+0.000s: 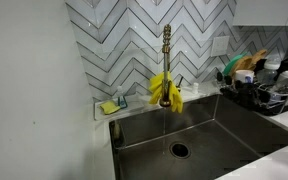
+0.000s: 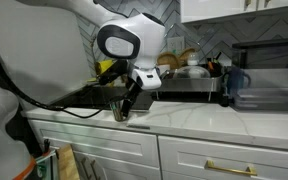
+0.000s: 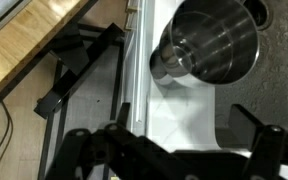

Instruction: Pour the contents of the silver cup into the sink and then close the tap

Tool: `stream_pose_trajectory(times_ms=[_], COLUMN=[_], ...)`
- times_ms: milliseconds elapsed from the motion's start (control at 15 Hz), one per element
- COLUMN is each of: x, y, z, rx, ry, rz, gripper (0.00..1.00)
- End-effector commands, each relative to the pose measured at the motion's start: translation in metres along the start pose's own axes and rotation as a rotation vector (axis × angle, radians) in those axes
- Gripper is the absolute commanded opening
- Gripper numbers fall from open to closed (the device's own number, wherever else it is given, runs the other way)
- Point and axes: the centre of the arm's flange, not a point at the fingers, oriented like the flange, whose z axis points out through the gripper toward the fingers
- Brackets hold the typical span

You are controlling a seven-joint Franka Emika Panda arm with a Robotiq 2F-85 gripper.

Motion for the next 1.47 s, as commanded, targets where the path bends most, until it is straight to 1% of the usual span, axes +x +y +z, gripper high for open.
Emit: stream_pose_trajectory(times_ms=[0, 133, 533, 800, 1400], x=[0.009, 0.013, 0.02, 0.022, 0.026], y=[0.01, 0.016, 0.02, 0.019, 0.018], z=[0.013, 0.018, 0.032, 0.045, 0.06], rx=[0.023, 0.021, 0.077, 0.09, 0.109], ry=[-0.102, -0.132, -0.206, -0.265, -0.369], rz=[0.085, 0.13, 0.218, 0.246, 0.275], gripper=[1.0, 1.0, 1.0, 1.0, 1.0])
